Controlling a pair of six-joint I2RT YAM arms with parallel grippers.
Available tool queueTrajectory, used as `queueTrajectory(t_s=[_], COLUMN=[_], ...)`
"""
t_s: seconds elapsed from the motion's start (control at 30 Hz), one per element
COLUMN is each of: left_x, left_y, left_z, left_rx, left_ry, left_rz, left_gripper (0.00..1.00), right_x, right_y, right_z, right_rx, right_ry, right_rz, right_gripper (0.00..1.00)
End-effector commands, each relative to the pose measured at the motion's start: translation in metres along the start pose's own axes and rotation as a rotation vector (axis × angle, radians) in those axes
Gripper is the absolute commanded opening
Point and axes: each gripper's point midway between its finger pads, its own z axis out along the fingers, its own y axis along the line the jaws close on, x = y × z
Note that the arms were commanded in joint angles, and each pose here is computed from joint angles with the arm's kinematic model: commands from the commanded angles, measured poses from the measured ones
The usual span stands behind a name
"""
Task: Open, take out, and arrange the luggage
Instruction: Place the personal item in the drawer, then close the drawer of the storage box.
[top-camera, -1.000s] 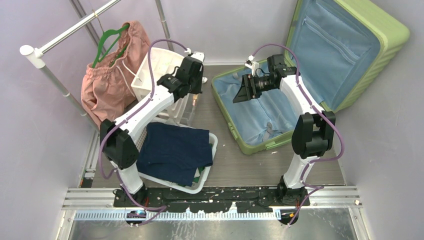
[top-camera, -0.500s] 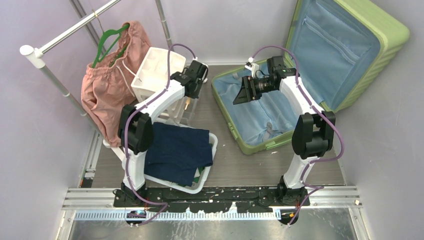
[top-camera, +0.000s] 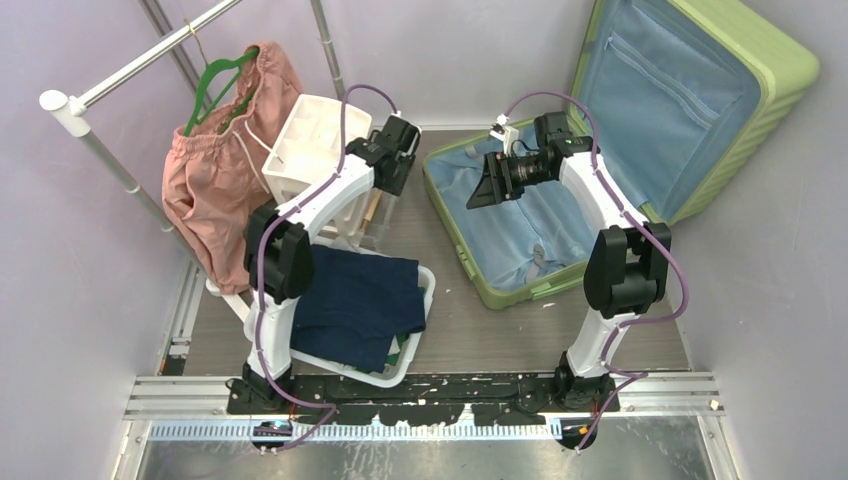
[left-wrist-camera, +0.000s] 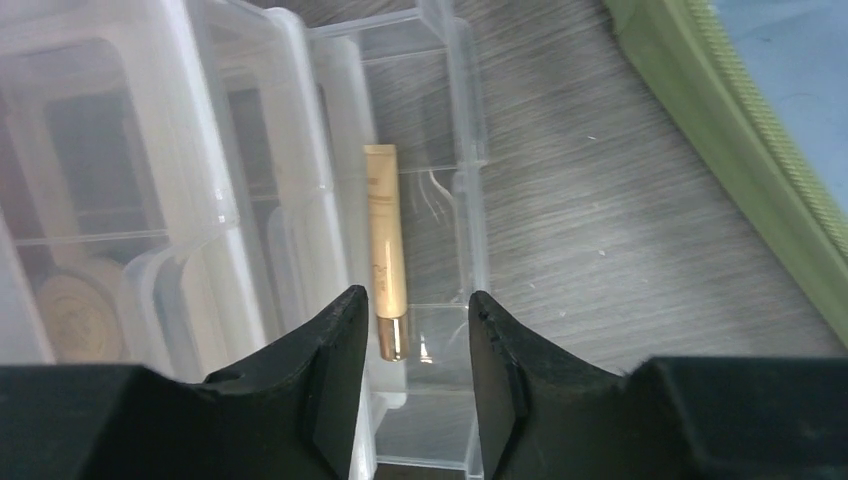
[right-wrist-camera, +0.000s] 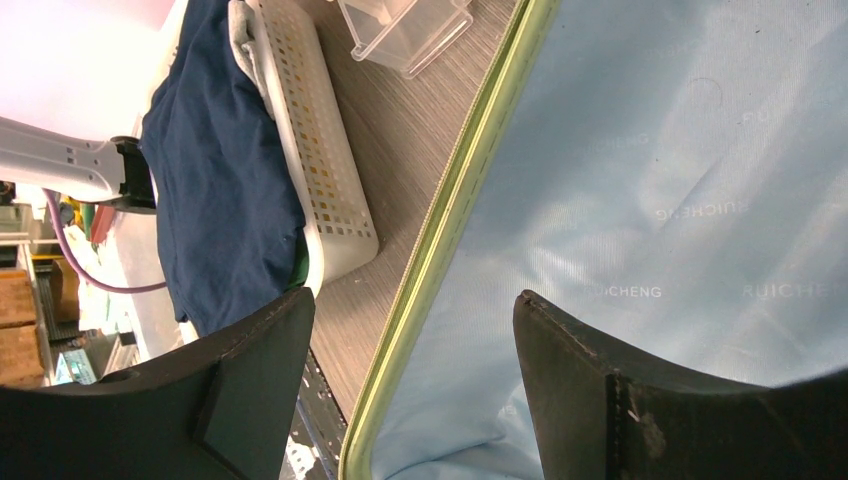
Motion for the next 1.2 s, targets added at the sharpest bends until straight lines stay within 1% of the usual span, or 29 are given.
queueTrajectory(t_s=[0.0,0.13,0.27,0.4,0.67,0.73,0.8,0.83,0.93,1.0,1.07,1.17], left_x=[-0.026,-0.023,-0.013,-0.001,0.019,0.027,0.03,0.032,0.033,0.03,0.028,0.02], left_y=[-0.009,-0.025,-0.039,-0.048,-0.047,-0.044,-0.032,-0.024,0.004,0.018,0.027,0.03], left_z=[-0.036,-0.041,-0.031,-0.015,0.016,0.025,0.031,0.034,0.04,0.042,0.044,0.041], left_rx=[0.133,0.223,0.272,0.276,0.203,0.165,0.085,0.036,-0.12,-0.179,-0.191,-0.179], left_ry=[-0.072,-0.066,-0.032,0.021,0.085,0.109,0.114,0.116,0.111,0.106,0.106,0.096], left_rz=[-0.054,-0.095,-0.117,-0.135,-0.134,-0.112,-0.088,-0.076,-0.025,0.003,0.012,0.02], left_gripper=[0.39,0.18,0.05,0.0,0.0,0.01,0.03,0.05,0.31,0.42,0.45,0.48], right_x=[-0.016,-0.016,-0.016,-0.016,-0.014,-0.014,-0.015,-0.015,-0.015,-0.015,-0.015,-0.016], right_y=[0.015,0.014,0.012,0.012,0.011,0.01,0.01,0.01,0.01,0.01,0.011,0.012], right_z=[-0.016,-0.015,-0.014,-0.015,-0.015,-0.015,-0.016,-0.016,-0.016,-0.017,-0.017,-0.019], right_rx=[0.009,0.009,0.008,0.011,0.016,0.017,0.018,0.018,0.018,0.019,0.02,0.024], right_ry=[-0.057,-0.054,-0.054,-0.054,-0.053,-0.053,-0.054,-0.055,-0.056,-0.057,-0.058,-0.062], right_rz=[-0.086,-0.083,-0.081,-0.081,-0.079,-0.08,-0.081,-0.081,-0.079,-0.081,-0.083,-0.086], right_gripper=[0.78,0.78,0.78,0.78,0.78,0.78,0.78,0.78,0.78,0.78,0.78,0.78])
